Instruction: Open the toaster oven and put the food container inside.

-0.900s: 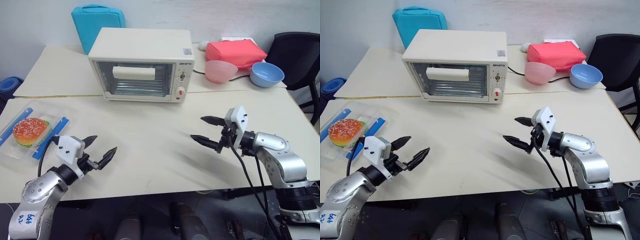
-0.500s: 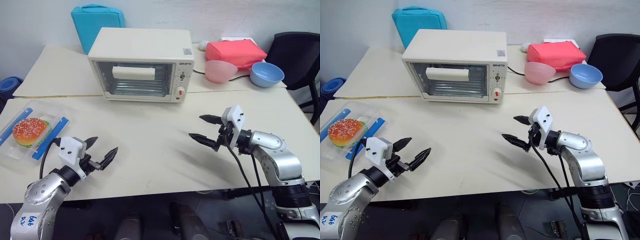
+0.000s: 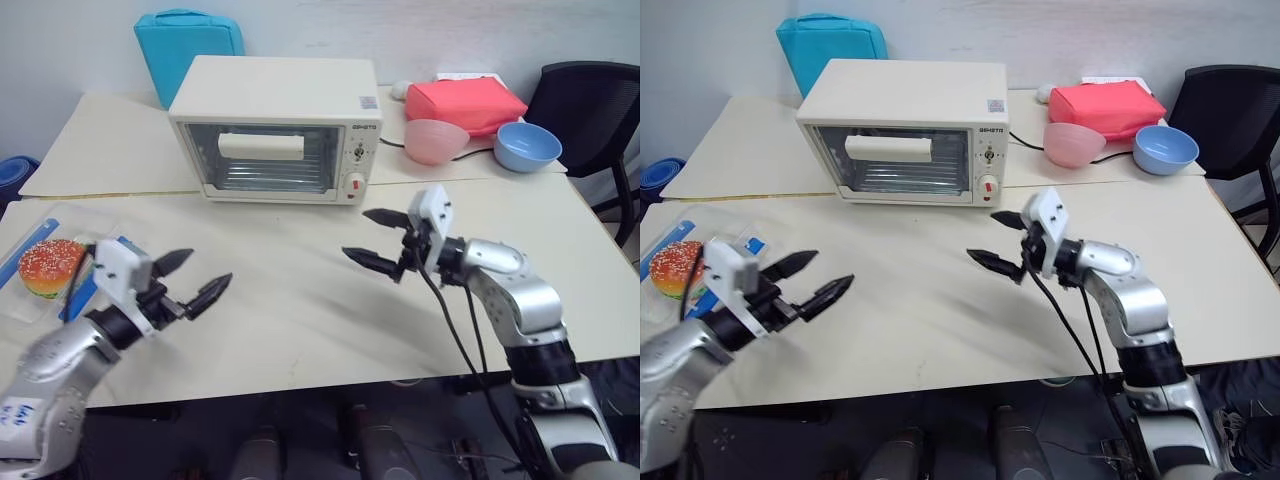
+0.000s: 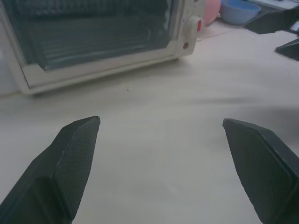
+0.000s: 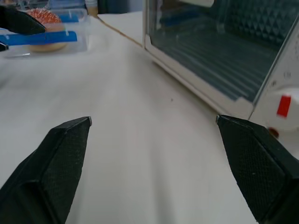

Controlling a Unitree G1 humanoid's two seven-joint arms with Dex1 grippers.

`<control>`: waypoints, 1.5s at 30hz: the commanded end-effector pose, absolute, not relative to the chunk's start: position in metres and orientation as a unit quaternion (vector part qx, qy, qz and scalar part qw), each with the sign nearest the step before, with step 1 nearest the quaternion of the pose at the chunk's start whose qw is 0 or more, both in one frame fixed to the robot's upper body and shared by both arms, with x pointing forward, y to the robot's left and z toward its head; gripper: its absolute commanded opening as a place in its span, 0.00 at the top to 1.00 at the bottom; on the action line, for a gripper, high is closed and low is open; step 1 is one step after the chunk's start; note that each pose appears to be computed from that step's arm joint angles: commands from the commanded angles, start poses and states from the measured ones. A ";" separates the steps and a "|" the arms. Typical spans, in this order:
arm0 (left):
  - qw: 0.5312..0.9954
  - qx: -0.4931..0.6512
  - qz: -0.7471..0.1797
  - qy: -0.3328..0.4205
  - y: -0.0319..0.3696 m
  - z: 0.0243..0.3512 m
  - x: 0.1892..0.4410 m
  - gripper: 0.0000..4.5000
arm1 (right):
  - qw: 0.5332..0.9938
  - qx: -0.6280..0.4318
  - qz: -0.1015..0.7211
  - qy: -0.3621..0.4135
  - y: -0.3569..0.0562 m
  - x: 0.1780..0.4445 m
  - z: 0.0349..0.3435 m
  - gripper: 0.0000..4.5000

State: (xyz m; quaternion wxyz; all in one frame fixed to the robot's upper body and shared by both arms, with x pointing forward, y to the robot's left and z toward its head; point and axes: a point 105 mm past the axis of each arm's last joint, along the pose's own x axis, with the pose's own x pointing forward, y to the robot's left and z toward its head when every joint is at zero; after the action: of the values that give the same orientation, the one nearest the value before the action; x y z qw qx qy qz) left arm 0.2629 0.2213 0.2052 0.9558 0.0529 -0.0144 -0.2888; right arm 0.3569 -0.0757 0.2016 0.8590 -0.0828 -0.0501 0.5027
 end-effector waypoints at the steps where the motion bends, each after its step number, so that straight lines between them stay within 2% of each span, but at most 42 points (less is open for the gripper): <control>1: 0.956 0.077 -0.280 -0.052 0.234 0.242 0.259 0.00 | 0.867 -0.089 0.484 -0.077 -0.063 0.378 0.223 0.01; 5: 0.960 0.098 -0.252 -0.073 0.248 0.264 0.258 0.00 | 0.873 -0.082 0.475 -0.078 -0.044 0.402 0.233 0.01; 8: 0.963 0.105 -0.236 -0.078 0.254 0.268 0.257 0.00 | 0.873 -0.085 0.473 -0.081 -0.031 0.413 0.236 0.01; 14: 0.969 0.109 -0.204 -0.087 0.263 0.268 0.256 0.00 | 0.858 -0.085 0.496 -0.107 0.001 0.416 0.253 0.01; 25: 0.972 0.108 -0.186 -0.097 0.267 0.269 0.263 0.00 | 0.813 -0.074 0.557 -0.149 0.023 0.393 0.272 0.01; 30: 0.973 0.114 -0.172 -0.099 0.276 0.272 0.274 0.00 | 0.782 -0.071 0.598 -0.163 0.021 0.370 0.261 0.01; 38: 0.969 0.112 -0.186 -0.115 0.274 0.289 0.295 0.00 | 0.778 -0.059 0.607 -0.150 0.018 0.357 0.243 0.01; 42: 0.961 0.127 -0.192 -0.156 0.271 0.315 0.317 0.19 | 0.780 -0.053 0.607 -0.143 0.019 0.354 0.232 0.00; 45: 0.955 0.161 -0.201 -0.148 0.260 0.318 0.343 0.38 | 0.784 -0.049 0.603 -0.137 0.019 0.354 0.226 0.00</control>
State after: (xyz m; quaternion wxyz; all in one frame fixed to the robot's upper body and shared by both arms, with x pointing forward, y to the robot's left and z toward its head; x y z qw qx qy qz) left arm 0.3354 0.2640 0.3153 0.9606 0.1242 -0.1478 -0.2002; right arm 0.3618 0.0138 0.2157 0.7938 -0.0489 -0.1099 0.5961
